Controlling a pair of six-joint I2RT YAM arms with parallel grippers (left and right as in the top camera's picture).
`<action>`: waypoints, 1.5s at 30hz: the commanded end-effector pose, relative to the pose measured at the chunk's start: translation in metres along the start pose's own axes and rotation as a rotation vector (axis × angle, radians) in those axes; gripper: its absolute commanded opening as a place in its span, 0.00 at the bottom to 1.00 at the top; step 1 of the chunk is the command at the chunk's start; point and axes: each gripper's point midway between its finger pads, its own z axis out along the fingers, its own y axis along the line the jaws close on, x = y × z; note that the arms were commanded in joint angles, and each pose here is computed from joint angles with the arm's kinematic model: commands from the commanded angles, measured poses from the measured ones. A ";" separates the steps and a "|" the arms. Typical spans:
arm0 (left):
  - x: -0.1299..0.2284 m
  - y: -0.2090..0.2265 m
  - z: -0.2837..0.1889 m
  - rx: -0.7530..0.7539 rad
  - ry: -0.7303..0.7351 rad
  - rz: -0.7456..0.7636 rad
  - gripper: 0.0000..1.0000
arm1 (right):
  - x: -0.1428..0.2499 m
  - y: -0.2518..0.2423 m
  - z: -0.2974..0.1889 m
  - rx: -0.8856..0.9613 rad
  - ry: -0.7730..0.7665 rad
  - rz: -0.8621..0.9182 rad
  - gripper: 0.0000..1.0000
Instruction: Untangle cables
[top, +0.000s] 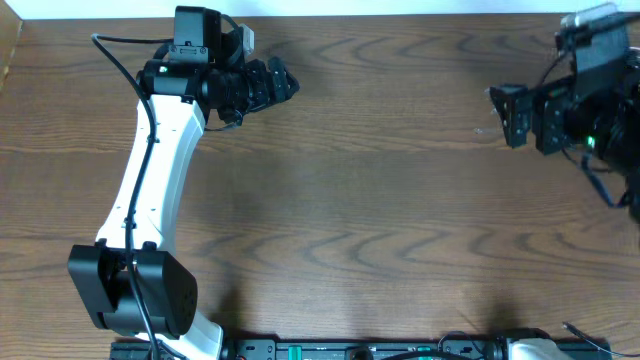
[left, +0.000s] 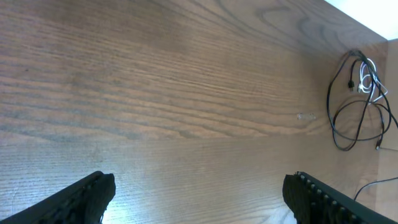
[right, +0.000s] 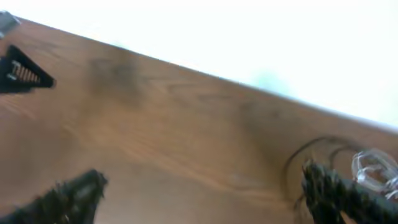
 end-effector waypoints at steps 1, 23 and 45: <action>0.001 0.002 -0.004 -0.010 -0.010 0.003 0.92 | 0.028 -0.002 0.009 0.024 -0.012 -0.105 0.99; 0.001 0.002 -0.004 -0.010 -0.010 0.003 0.92 | 0.219 0.021 0.045 0.178 -0.463 -0.194 0.99; 0.001 0.002 -0.004 -0.010 -0.010 0.003 0.91 | 0.262 0.029 0.058 0.159 -0.422 -0.172 0.99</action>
